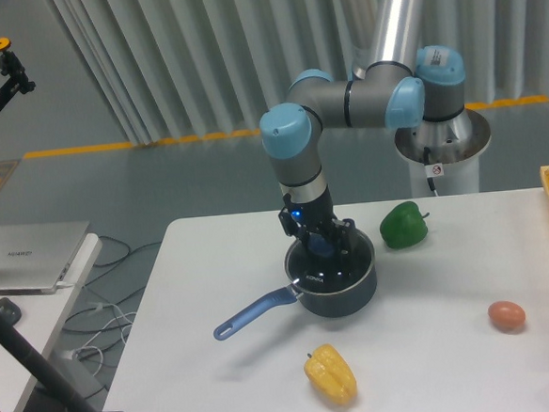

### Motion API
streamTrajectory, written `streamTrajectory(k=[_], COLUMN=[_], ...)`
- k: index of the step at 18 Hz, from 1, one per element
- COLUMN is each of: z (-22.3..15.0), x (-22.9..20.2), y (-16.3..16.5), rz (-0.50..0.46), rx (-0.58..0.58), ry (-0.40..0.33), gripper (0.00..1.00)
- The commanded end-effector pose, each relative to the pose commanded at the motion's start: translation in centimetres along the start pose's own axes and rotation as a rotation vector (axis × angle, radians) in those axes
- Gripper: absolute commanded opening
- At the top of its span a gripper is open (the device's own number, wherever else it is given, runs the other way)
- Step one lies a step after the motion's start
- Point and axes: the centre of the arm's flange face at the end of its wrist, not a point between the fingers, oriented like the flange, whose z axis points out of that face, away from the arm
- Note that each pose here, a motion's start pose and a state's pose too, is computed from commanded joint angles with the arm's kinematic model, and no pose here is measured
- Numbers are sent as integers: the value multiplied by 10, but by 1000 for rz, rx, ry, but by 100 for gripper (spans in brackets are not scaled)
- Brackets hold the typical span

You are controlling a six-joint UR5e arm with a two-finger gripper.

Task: Open the lid
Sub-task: 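Close the gripper on the blue lid knob, then lift the glass lid up off the saucepan rim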

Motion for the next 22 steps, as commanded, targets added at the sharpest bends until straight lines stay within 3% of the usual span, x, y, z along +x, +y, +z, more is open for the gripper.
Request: streamTrajectory(k=[8,22], z=[-7,-36], x=[0,-7], y=[1,6], rz=[-5,-12], rx=[13,58], ry=[2,-11], gripper=[48,48])
